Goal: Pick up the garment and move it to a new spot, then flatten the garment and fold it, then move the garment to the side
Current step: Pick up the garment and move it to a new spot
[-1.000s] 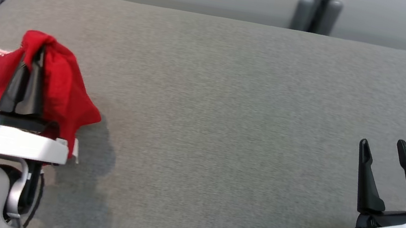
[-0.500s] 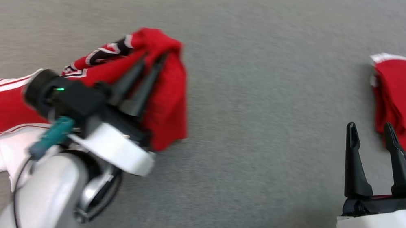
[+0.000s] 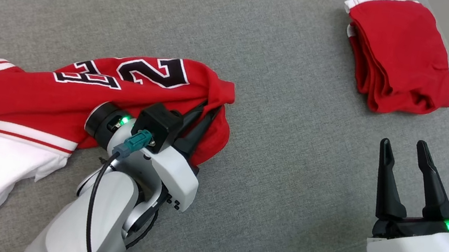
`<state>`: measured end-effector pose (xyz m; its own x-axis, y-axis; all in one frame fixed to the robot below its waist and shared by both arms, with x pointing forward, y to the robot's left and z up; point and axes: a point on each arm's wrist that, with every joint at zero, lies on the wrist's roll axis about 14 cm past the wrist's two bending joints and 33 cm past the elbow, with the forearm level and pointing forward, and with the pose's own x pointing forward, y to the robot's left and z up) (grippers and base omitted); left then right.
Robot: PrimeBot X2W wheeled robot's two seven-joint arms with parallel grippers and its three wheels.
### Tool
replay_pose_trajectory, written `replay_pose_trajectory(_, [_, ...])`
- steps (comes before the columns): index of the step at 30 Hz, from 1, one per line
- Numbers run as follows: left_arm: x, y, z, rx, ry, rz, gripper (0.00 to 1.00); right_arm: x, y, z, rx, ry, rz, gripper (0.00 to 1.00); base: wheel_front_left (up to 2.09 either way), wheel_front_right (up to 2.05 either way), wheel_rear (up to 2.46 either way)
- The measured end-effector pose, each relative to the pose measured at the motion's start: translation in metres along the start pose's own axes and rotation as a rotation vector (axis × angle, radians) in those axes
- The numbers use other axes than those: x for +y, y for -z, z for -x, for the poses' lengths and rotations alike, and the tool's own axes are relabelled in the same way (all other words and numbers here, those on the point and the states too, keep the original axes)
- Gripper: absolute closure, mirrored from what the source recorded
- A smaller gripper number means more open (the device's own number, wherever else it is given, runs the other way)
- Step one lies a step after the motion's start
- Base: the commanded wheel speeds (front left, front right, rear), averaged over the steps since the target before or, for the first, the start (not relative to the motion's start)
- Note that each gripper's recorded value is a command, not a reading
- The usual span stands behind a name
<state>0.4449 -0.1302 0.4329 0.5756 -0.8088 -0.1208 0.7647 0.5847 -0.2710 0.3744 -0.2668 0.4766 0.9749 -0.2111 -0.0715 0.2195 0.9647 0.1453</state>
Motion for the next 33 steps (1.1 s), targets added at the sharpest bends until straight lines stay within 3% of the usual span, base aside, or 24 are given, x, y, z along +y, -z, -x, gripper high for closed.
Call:
replay_pose_trajectory(1, [0.001, 0.001, 0.0, -0.002, -0.003, 0.005, 0.0, -0.001, 0.002, -0.001, 0.004, 0.003, 0.0, 0.0, 0.0, 0.0, 0.0])
replay_pose_trajectory(7, [0.014, -0.024, 0.012, -0.124, -0.049, -0.011, 0.0, 0.009, 0.002, -0.01, -0.006, -0.031, 0.003, 0.0, 0.0, 0.0, 0.0])
replay_pose_trajectory(12, [0.043, -0.051, 0.04, -0.224, -0.189, -0.008, 0.0, 0.023, -0.006, -0.016, -0.027, -0.075, 0.019, 0.0, 0.0, 0.0, 0.0])
replay_pose_trajectory(18, [0.09, -0.071, 0.091, -0.288, -0.395, -0.037, 0.0, 0.042, -0.01, -0.018, -0.03, -0.131, 0.035, 0.0, 0.0, 0.0, 0.0])
replay_pose_trajectory(19, [0.108, -0.076, 0.117, -0.301, -0.481, -0.056, 0.0, 0.05, -0.012, -0.017, -0.034, -0.154, 0.048, 0.0, 0.0, 0.0, 0.0])
replay_pose_trajectory(24, [0.141, -0.086, 0.185, -0.333, -0.68, -0.09, 0.0, 0.071, -0.019, -0.015, -0.048, -0.216, 0.048, 0.0, 0.0, 0.0, 0.0])
replay_pose_trajectory(33, [0.147, -0.084, 0.266, -0.333, -0.861, -0.125, 0.0, 0.097, -0.029, -0.004, -0.059, -0.304, 0.051, 0.0, 0.0, 0.0, 0.0])
